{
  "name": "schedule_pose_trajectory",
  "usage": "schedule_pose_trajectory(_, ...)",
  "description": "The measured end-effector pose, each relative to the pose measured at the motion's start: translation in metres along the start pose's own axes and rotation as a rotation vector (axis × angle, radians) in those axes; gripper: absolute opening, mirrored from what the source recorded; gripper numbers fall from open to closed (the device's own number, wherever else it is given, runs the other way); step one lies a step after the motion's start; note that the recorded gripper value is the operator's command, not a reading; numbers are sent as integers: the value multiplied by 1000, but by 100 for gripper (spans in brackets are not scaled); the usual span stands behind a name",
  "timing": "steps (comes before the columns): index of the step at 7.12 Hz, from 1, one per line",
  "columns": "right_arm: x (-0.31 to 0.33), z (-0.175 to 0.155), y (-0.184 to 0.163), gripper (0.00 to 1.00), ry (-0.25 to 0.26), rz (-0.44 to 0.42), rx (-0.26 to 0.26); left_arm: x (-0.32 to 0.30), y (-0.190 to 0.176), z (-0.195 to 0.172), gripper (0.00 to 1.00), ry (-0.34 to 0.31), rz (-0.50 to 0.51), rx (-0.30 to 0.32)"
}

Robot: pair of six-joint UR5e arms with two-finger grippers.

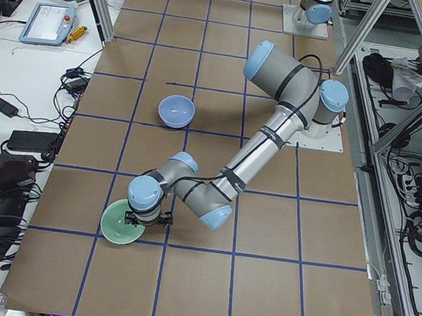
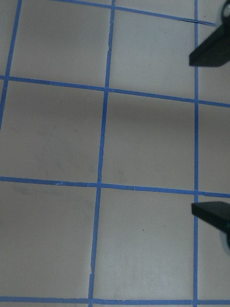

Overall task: Stack green bowl on blue bowl
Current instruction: 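Close the left gripper on the rim of the pale green bowl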

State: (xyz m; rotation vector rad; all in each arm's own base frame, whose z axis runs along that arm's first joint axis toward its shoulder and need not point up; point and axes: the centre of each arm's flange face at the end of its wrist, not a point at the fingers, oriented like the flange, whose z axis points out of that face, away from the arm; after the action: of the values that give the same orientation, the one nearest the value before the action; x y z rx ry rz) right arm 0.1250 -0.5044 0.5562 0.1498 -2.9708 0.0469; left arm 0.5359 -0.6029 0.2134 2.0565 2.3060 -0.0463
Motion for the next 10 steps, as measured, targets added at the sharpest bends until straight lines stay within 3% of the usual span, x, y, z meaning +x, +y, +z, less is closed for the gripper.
schedule_pose_trajectory(3, 0, 0, 0, 100, 0, 0, 0, 0, 1, 13, 90, 13, 2, 10)
schedule_pose_trajectory(4, 0, 0, 0, 100, 0, 0, 0, 0, 1, 13, 78, 14, 3, 8)
schedule_pose_trajectory(5, 0, 0, 0, 100, 0, 0, 0, 0, 1, 12, 58, 13, 7, 7)
schedule_pose_trajectory(7, 0, 0, 0, 100, 0, 0, 0, 0, 1, 10, 43, 11, 18, 5)
schedule_pose_trajectory(10, 0, 0, 0, 100, 0, 0, 0, -1, 0, 10, 0, 7, 35, 8)
